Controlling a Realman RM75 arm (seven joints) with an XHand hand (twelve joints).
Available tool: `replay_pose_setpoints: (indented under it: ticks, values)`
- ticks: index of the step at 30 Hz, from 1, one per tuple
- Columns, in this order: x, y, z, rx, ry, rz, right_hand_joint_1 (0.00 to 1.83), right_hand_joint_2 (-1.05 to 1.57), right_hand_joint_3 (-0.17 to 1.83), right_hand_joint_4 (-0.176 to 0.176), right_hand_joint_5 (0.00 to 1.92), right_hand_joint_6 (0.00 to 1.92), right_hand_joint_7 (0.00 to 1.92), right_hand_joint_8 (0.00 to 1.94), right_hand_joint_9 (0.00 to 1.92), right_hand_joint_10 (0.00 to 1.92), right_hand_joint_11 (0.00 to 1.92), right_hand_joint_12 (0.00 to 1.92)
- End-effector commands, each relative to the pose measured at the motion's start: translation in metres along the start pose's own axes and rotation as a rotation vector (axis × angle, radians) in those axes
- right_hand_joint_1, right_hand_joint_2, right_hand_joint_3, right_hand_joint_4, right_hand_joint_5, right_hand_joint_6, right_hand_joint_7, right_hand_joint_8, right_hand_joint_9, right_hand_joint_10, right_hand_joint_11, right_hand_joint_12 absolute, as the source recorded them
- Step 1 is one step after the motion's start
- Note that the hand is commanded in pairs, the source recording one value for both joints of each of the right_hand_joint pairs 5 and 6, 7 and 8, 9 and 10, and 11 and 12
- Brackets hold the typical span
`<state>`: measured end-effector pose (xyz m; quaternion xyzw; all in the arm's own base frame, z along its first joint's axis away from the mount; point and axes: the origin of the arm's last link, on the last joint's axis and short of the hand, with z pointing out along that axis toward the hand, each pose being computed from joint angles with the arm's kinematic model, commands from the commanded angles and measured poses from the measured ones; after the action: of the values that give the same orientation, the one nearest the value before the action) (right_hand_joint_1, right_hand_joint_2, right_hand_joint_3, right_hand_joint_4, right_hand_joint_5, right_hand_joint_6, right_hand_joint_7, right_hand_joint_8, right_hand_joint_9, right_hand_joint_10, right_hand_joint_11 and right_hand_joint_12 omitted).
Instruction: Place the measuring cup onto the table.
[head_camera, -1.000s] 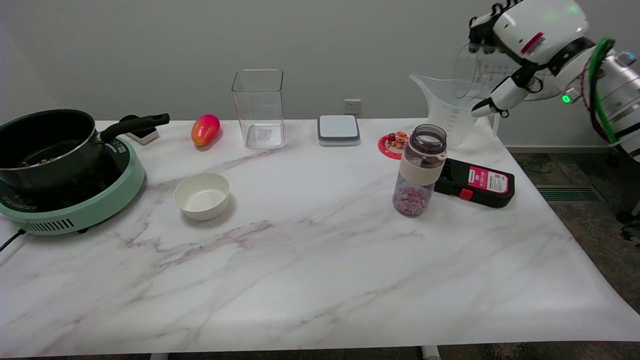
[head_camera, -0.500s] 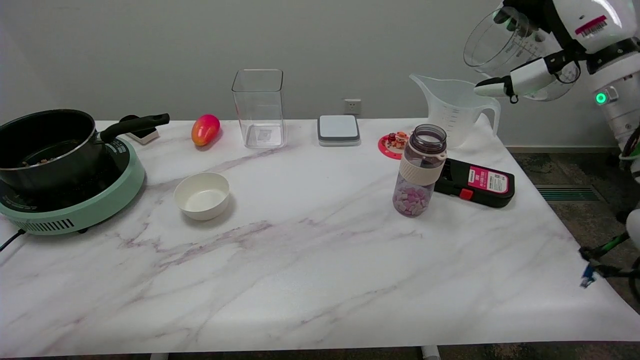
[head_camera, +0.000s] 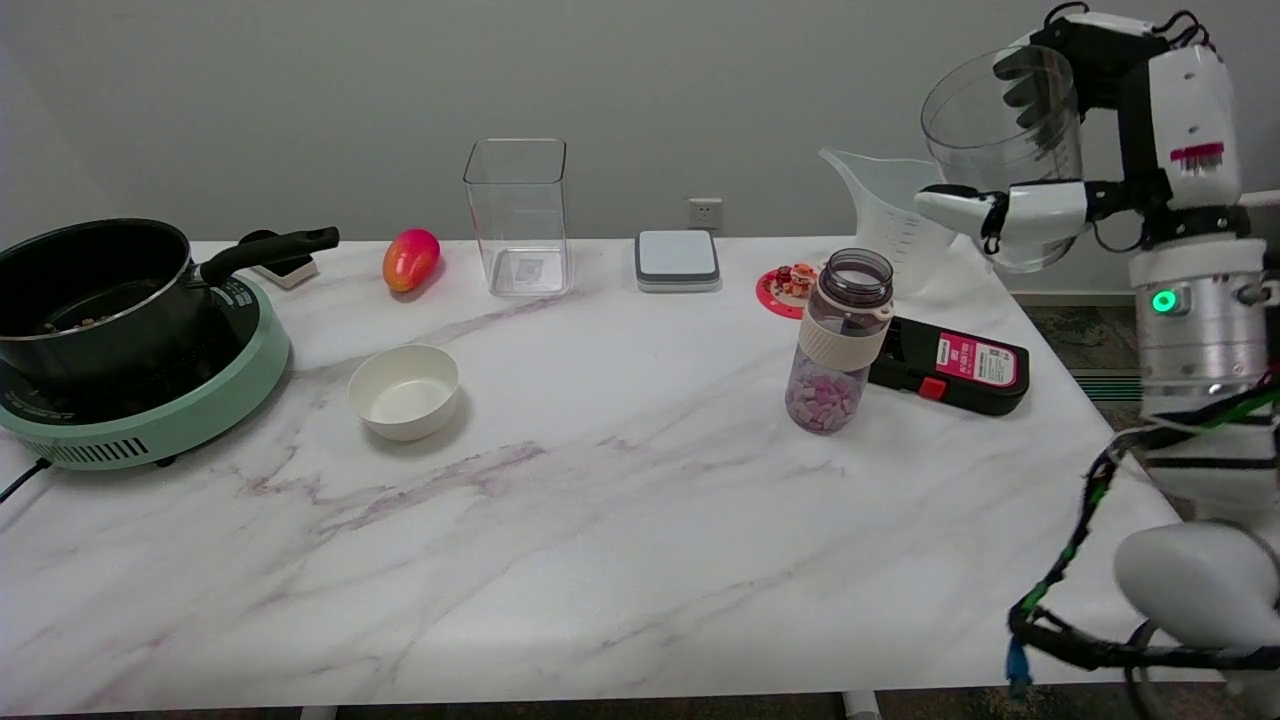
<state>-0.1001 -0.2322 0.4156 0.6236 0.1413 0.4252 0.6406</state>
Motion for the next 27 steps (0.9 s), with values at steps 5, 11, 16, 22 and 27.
replay_pose_setpoints:
  ticks: [5,11,16,22,27]
  values:
    - [-0.050,-0.049,-0.064,-0.306,0.173,0.328,1.29,1.37,0.55,0.000,1.88,1.88,1.73,1.73,1.65,1.65,1.41,1.41]
    - [-0.077,-0.055,-0.051,-0.311,0.060,0.525,1.28,1.40,0.53,0.000,1.90,1.90,1.74,1.74,1.65,1.65,1.42,1.42]
    - [-0.087,-0.048,-0.047,-0.357,0.021,0.580,1.26,1.43,0.51,0.000,1.91,1.91,1.74,1.74,1.65,1.65,1.43,1.43]
    - [-0.108,-0.042,-0.032,-0.336,-0.058,0.684,1.24,1.45,0.49,0.000,1.92,1.92,1.74,1.74,1.66,1.66,1.43,1.43]
    - [-0.120,-0.044,-0.008,-0.287,-0.112,0.748,1.23,1.47,0.49,0.000,1.92,1.92,1.75,1.75,1.66,1.66,1.44,1.44]
